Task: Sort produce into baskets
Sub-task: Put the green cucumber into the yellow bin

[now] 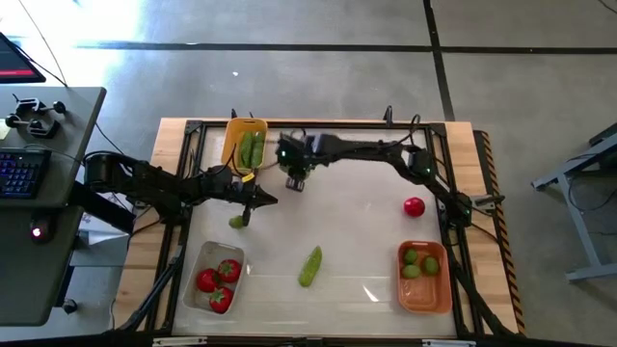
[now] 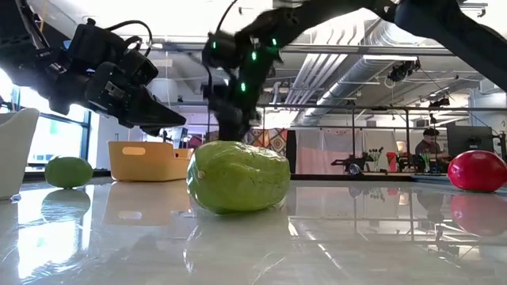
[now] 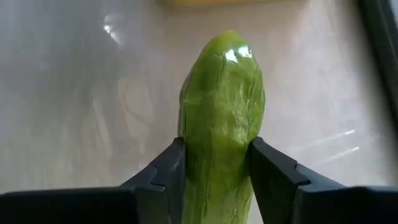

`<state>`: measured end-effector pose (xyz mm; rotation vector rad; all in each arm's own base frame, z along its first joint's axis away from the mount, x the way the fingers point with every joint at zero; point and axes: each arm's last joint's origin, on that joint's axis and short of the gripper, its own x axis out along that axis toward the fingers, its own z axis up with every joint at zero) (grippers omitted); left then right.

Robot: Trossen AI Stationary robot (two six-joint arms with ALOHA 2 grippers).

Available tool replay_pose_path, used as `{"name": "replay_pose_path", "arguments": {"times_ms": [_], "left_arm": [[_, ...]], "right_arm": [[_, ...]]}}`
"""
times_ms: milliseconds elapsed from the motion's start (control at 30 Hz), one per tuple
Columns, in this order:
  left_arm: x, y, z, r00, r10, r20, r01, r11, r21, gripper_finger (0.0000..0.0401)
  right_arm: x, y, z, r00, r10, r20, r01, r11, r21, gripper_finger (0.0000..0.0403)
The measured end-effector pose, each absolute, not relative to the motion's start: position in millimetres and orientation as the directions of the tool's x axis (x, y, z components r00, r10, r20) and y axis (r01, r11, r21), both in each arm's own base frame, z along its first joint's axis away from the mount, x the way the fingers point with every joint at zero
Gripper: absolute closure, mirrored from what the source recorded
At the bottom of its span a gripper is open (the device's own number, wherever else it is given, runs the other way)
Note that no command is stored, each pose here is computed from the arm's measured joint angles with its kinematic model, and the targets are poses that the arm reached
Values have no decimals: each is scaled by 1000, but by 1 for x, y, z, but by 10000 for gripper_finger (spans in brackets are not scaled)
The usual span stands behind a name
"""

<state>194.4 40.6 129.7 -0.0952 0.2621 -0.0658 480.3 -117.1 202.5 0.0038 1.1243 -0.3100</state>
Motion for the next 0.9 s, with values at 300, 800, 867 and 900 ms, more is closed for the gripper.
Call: {"name": "replay_pose_path", "arguments": {"times_ms": [300, 800, 867, 900], "left_arm": [[195, 40, 131, 968, -62, -242, 38, 994, -101, 401], [225, 48, 160, 979, -56, -198, 27, 989, -145, 362], [228, 48, 164, 981, -59, -185, 33, 990, -140, 339], [229, 47, 166, 982, -60, -178, 35, 990, -137, 326]], "right_arm": [[439, -80, 157, 485, -352, -801, 381, 909, -169, 297], [371, -29, 172, 970, -223, -99, 226, 974, 24, 299], [369, -23, 172, 978, -202, -56, 203, 979, 7, 299], [369, -22, 173, 980, -193, -44, 192, 981, -8, 299]]}}
